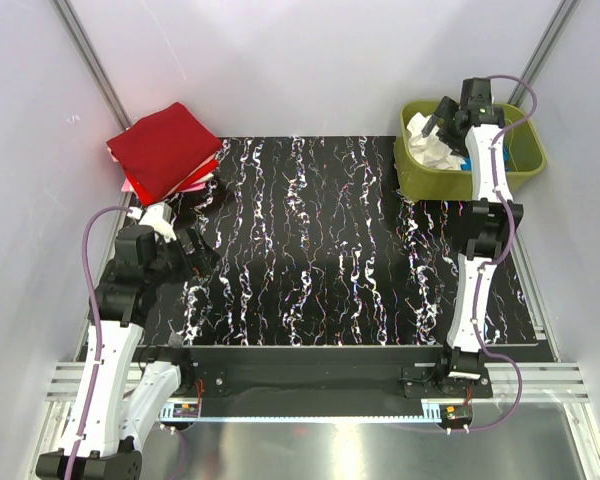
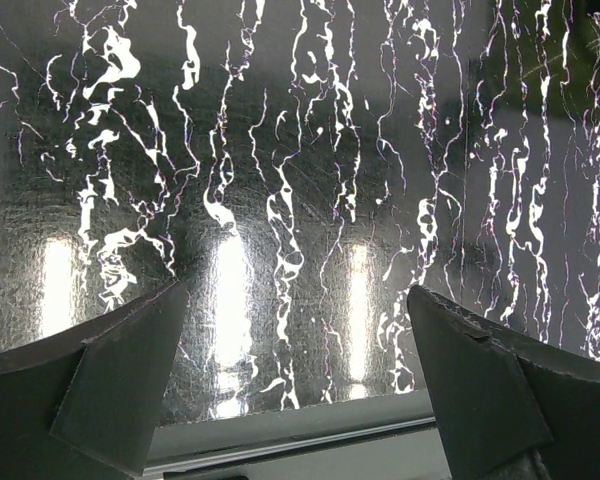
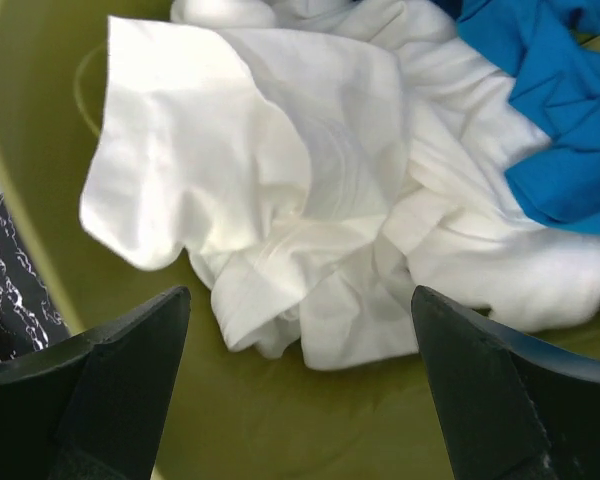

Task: Fold and stack the t-shirts
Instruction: Grab the tshirt from the pile

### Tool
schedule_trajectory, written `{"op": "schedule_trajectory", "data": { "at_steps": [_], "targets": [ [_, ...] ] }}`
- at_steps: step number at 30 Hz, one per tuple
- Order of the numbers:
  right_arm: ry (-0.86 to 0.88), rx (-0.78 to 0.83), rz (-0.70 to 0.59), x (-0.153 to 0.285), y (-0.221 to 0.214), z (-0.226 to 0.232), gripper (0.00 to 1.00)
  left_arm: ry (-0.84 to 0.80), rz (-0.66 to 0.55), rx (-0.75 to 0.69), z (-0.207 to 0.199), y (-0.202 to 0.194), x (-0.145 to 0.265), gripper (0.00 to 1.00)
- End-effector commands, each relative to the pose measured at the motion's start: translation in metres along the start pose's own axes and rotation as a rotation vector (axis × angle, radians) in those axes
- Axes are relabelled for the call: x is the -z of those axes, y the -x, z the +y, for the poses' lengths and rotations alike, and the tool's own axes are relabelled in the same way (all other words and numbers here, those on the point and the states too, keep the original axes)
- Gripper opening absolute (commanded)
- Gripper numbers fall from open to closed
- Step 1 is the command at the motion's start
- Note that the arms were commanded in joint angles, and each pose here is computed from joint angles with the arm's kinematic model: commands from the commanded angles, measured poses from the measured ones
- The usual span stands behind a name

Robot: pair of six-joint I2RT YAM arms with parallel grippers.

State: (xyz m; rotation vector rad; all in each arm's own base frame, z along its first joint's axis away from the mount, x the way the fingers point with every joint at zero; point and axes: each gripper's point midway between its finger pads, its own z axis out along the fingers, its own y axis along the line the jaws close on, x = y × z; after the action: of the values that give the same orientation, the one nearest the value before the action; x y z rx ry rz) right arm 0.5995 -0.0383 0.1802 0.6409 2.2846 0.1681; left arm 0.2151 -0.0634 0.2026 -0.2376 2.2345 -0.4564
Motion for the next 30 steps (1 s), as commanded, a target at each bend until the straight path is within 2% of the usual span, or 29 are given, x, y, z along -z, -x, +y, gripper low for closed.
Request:
{"op": "schedule_trajectory", "data": {
  "at_steps": [1,6,8,9,10,12,13,17,20,22,23,24,26,27,29,30],
  "targets": [
    [0.092,-0.011,-0.042,-0.013,0.009,0.026,1.0,-0.002,-0.06,-0.003,-0.003,0.014,0.003,0.99],
    [0.1,-0.013,-0.023,-0.048,-0.004,0.023,1.0,0.009,-0.053,0.001,-0.001,0.013,0.001,0.99],
    [0.109,-0.009,-0.04,-0.054,-0.002,0.024,0.91,0.012,-0.051,0.003,-0.001,0.013,0.001,0.99],
    [0.118,-0.004,-0.045,-0.057,-0.001,0.025,0.83,0.014,-0.05,0.005,0.0,0.013,0.001,0.99],
    [0.131,-0.003,-0.064,-0.057,0.003,0.028,0.48,0.014,-0.05,0.005,0.0,0.013,0.001,0.99],
    [0.153,0.006,-0.086,-0.051,0.011,0.034,0.13,0.018,-0.051,0.005,0.001,0.012,0.0,0.99],
    [0.17,0.011,-0.108,-0.046,0.018,0.039,0.0,0.02,-0.055,0.006,0.001,0.013,0.001,0.99],
    [0.222,0.023,-0.222,0.004,0.057,0.057,0.0,0.025,-0.062,0.009,0.002,0.014,0.002,0.99],
    [0.325,0.055,-0.364,0.092,0.097,0.092,0.0,0.022,-0.078,0.008,0.001,0.016,0.004,0.99],
    [0.422,0.097,-0.422,0.137,0.106,0.12,0.0,0.023,-0.079,0.009,0.001,0.015,0.005,0.99],
    [0.482,0.127,-0.438,0.161,0.103,0.14,0.0,0.026,-0.082,0.008,0.002,0.016,0.005,0.99],
    [0.585,0.166,-0.47,0.209,0.101,0.166,0.0,0.027,-0.081,0.011,0.002,0.015,0.005,0.99],
    [0.72,0.2,-0.494,0.261,0.093,0.196,0.0,0.031,-0.085,0.011,0.003,0.016,0.005,0.99],
    [0.862,0.256,-0.487,0.31,0.076,0.221,0.0,0.03,-0.086,0.012,0.003,0.016,0.005,0.99],
    [1.01,0.283,-0.482,0.356,0.061,0.24,0.0,0.035,-0.089,0.014,0.003,0.016,0.006,0.99],
    [1.106,0.313,-0.485,0.397,0.051,0.245,0.0,0.035,-0.089,0.014,0.003,0.016,0.006,0.99]
  ]
}}
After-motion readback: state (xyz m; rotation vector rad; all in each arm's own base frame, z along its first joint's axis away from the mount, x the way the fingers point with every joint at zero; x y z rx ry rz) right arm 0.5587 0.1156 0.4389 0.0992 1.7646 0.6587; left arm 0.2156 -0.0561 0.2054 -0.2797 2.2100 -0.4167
